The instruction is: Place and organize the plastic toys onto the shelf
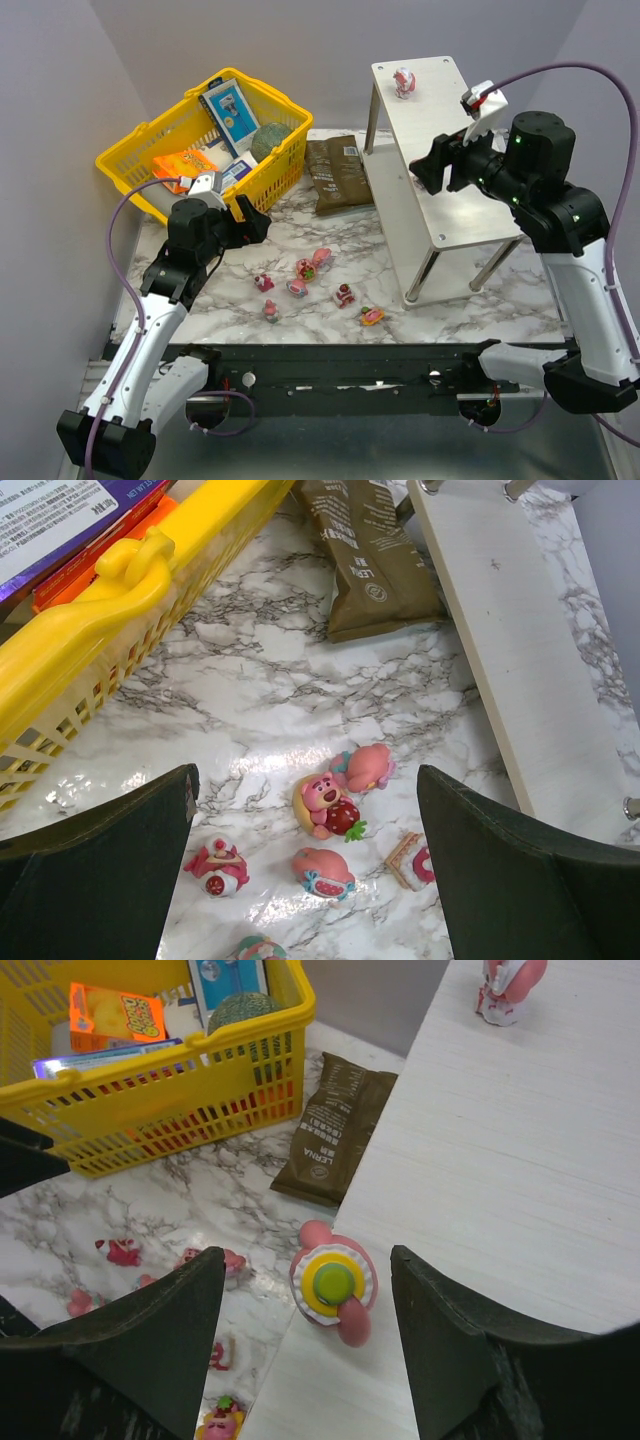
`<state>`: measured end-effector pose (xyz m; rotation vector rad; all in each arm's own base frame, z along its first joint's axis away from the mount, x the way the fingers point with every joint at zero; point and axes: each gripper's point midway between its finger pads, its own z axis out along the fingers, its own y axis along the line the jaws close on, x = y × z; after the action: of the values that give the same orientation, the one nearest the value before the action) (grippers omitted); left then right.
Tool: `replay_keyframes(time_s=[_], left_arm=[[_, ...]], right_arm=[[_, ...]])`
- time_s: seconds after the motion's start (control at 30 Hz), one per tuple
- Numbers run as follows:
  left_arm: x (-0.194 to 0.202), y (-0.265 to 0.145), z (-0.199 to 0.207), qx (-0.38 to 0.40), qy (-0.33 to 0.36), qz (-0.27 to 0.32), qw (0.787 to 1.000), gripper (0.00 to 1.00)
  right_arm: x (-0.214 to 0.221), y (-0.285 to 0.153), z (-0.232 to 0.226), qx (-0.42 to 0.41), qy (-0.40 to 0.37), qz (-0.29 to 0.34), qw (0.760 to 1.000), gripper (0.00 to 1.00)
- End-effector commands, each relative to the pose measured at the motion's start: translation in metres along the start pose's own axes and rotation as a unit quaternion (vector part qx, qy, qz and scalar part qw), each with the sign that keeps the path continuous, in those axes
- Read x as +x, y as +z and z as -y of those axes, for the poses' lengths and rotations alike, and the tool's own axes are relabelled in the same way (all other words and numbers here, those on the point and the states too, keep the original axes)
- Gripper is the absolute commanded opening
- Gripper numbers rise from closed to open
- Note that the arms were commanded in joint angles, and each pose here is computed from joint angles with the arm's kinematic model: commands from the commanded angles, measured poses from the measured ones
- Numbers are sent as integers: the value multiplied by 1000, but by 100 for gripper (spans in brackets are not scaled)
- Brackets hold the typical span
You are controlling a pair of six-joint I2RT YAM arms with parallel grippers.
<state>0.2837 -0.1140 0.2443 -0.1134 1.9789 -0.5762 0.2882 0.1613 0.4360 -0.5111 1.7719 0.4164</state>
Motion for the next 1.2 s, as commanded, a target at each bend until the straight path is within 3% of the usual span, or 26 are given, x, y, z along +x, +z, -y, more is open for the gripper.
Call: replay_keyframes(time_s=[0.0, 0.33, 0.73, 0.83, 1.03, 1.17], left_arm=[[-9, -2, 10, 17, 6, 5, 1000, 99], [-8, 1, 9, 15, 9, 1, 1000, 99], [-10, 4, 6, 7, 17, 1, 1000, 99], [-10, 6, 6, 6, 19, -1, 1000, 99], [-10, 7, 5, 6, 21, -2, 1000, 99], [-10, 7, 5, 6, 21, -2, 1000, 99]], right_arm=[[13, 9, -10, -42, 0, -24, 999, 72], [33, 23, 6, -26, 10, -54, 998, 70], [42, 23, 7, -34, 7, -57, 998, 58], [42, 23, 6, -37, 7, -58, 998, 52], [38, 27, 10, -24, 25, -50, 998, 24], [30, 37, 21, 9, 53, -34, 998, 21]])
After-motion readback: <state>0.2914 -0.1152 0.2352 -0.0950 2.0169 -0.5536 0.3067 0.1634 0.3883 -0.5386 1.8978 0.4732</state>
